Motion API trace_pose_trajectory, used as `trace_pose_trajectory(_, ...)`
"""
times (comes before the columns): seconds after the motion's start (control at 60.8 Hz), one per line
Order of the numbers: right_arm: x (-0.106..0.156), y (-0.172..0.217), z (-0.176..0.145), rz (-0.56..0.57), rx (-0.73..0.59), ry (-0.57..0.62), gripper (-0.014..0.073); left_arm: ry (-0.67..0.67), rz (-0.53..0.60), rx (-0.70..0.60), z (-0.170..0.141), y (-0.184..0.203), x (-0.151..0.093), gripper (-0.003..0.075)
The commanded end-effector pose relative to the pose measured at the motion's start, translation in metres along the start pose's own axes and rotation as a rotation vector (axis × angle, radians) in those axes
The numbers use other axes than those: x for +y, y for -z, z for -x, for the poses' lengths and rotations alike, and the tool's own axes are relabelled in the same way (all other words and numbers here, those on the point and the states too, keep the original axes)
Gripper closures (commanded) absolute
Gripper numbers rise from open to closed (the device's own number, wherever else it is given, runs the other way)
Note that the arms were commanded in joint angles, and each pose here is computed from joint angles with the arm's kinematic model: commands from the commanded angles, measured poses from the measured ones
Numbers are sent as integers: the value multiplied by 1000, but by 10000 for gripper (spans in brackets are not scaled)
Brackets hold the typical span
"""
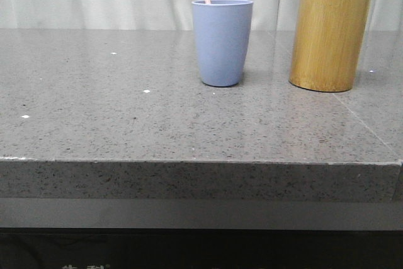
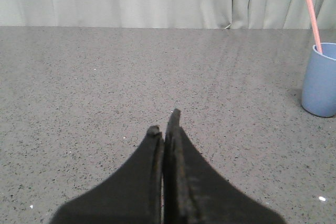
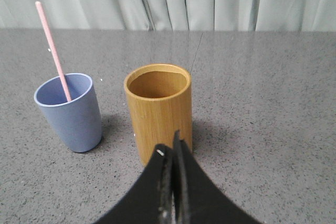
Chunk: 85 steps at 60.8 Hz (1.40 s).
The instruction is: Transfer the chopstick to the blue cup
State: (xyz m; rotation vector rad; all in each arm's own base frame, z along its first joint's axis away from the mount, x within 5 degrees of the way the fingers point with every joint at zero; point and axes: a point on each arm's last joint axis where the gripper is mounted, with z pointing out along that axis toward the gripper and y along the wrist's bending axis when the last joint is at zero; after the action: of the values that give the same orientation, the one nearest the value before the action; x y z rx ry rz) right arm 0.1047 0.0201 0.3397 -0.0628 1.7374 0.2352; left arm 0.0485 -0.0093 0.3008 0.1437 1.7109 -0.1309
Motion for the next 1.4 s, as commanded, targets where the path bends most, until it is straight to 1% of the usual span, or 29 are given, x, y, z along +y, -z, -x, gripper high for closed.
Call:
trace_pose_trajectory(0.0, 0, 16, 2, 5, -143, 0, 654, 10, 1, -103, 15, 2, 0, 739)
trace_pose_trajectory(0.165, -2, 35, -20, 11, -193, 2, 654, 10, 1, -103, 15, 2, 0, 739)
trace_pose_trajectory(0.329, -3, 43, -31, 16, -208, -2, 654, 10, 1, -103, 15, 2, 0, 739)
trace_pose_trajectory(1.25, -3, 44, -31, 17, -206, -2, 654, 8, 4, -101, 14, 1, 0, 739)
trace_pose_trajectory(1.382, -3, 44, -31, 17, -206, -2, 654, 11, 37, -169, 6, 4, 2, 739)
